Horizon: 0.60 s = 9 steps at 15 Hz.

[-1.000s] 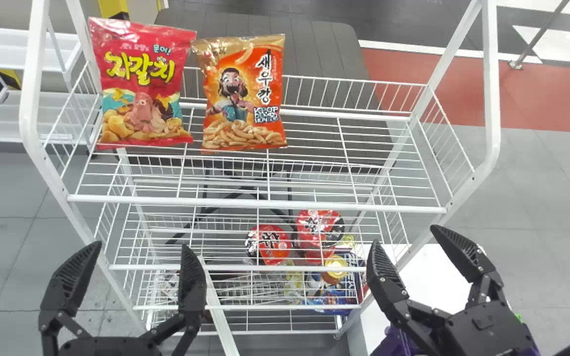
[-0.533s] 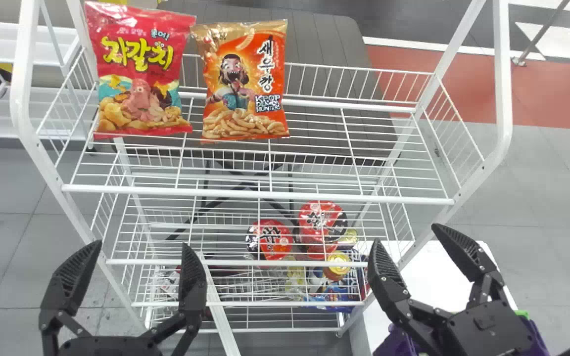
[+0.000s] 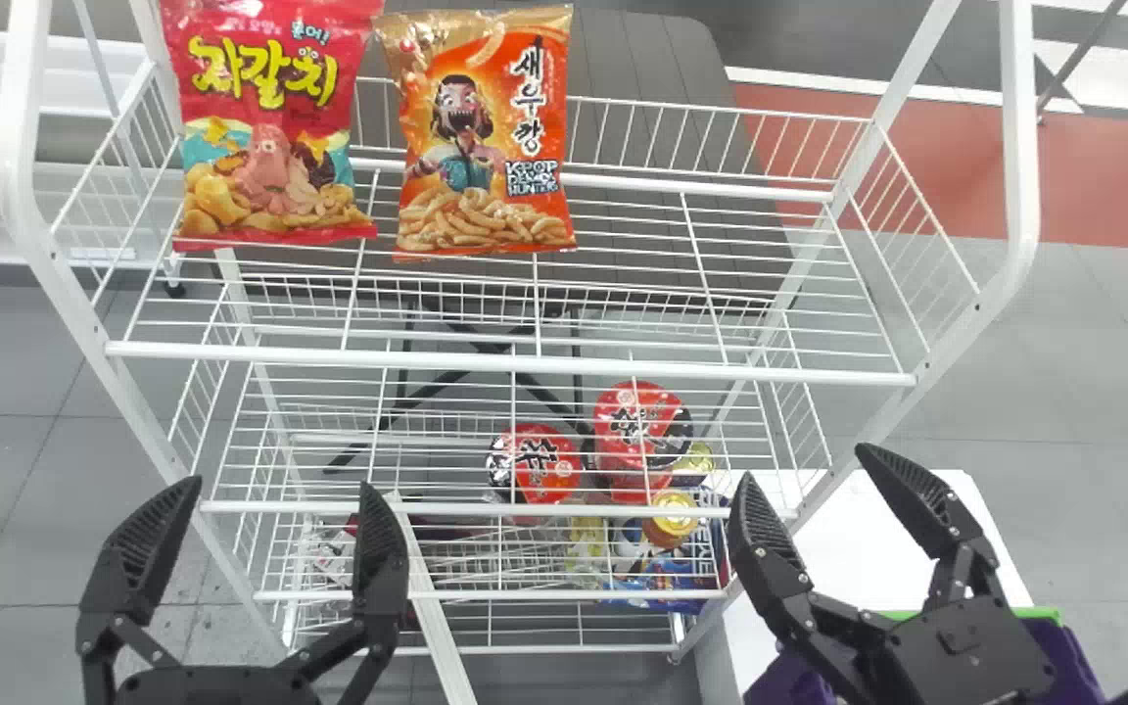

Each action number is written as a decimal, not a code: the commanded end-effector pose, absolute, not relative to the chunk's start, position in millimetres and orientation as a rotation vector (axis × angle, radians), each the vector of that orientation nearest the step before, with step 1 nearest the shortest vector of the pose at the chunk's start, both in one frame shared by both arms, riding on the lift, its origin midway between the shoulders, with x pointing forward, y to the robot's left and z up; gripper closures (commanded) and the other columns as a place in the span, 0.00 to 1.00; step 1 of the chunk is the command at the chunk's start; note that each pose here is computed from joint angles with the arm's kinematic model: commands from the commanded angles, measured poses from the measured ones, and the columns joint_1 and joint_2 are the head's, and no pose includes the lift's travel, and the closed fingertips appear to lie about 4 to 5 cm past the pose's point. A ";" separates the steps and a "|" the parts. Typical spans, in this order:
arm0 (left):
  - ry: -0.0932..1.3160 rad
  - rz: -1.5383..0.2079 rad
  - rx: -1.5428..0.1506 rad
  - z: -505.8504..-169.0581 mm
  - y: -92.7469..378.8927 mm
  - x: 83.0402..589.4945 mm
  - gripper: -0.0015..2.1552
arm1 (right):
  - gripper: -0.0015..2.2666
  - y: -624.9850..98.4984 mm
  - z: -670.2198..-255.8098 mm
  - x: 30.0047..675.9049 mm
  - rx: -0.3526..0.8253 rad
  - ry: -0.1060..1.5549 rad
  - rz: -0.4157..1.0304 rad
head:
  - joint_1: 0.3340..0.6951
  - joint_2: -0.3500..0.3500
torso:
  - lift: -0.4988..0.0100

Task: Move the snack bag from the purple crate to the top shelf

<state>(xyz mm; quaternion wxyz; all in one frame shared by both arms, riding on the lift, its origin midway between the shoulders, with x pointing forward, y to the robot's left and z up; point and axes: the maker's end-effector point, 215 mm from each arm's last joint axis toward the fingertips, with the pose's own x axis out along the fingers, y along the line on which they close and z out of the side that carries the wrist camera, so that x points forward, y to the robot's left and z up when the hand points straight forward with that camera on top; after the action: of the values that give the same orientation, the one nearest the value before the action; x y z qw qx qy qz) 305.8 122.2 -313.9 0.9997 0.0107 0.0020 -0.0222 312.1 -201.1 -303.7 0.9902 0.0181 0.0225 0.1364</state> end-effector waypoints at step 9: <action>0.005 -0.043 0.019 -314.4 122.3 306.1 0.04 | 0.07 -201.9 -299.1 312.2 0.039 0.026 0.271 | 1.00 0.28 | 0.70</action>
<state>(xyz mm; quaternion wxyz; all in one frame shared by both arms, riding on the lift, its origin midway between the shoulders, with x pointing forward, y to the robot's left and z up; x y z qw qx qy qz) 306.0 122.1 -314.8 0.9997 0.0103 0.0030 -0.0222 312.2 -202.0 -300.3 0.9906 0.0193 0.0151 0.1348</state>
